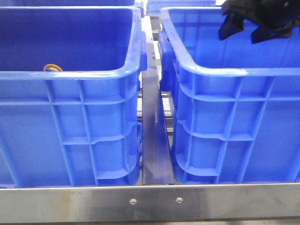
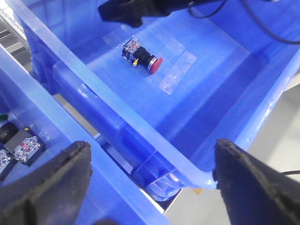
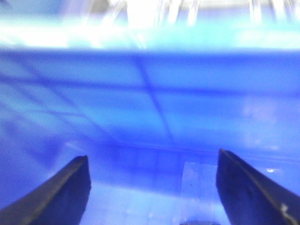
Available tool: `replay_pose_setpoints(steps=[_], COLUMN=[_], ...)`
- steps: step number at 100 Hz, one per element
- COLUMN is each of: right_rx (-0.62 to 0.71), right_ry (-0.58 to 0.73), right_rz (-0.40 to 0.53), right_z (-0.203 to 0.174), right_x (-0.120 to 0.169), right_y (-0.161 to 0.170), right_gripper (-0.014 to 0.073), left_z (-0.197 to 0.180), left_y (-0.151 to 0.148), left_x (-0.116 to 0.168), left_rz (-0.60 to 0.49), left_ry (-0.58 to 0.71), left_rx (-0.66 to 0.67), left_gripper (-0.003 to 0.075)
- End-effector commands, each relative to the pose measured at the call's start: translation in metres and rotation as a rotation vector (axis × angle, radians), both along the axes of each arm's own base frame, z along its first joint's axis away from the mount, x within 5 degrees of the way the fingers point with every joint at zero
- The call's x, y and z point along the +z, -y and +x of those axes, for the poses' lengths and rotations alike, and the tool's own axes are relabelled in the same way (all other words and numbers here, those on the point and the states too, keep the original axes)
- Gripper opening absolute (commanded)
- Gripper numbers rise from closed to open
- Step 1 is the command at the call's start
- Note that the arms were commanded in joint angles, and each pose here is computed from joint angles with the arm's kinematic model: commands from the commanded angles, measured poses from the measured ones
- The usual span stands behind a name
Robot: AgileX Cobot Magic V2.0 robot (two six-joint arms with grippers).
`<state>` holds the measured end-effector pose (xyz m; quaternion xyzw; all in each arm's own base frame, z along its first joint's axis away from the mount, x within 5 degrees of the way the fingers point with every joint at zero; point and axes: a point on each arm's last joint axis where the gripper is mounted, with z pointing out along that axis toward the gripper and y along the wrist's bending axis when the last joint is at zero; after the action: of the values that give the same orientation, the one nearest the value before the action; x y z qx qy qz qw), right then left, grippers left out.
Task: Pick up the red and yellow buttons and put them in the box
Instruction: 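Lower the red button into the bin and open the right gripper, then reach the left gripper into the button bin and grasp a yellow-capped button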
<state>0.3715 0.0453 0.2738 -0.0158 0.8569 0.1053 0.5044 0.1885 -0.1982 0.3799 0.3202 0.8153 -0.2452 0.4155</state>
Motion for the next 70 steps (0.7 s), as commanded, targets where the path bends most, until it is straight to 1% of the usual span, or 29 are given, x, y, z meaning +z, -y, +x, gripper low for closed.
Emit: replay_pose_setpoints(steps=[1,20,34,54,70], right_rx=[-0.031,-0.050,-0.054,-0.054,-0.048], right_ry=[0.114,0.150,0.180,0.230,0.264], right_rz=[-0.008,-0.014,-0.012,-0.006,0.000], right_z=[-0.018,-0.061,-0.095,-0.134,-0.156], right_x=[0.037,0.047,0.051,0.056,0.059], right_y=[0.006,0.012,0.015,0.019,0.020], right_gripper=[0.0557,0.0557,0.0557,0.0557,0.0557], left_z=[-0.003,0.004,0.013,0.028,0.039], left_y=[-0.005,-0.014,-0.027,-0.053,-0.078], left_x=[0.023,0.020,0.018,0.011,0.007], left_rz=[-0.095,-0.076,-0.078,-0.026,0.004], left_ry=[0.073,0.047,-0.006,-0.072,-0.120], left_rx=[0.018,0.060,0.139,0.245,0.345], left_gripper=[0.0512,0.0512,0.0512,0.0512,0.0512])
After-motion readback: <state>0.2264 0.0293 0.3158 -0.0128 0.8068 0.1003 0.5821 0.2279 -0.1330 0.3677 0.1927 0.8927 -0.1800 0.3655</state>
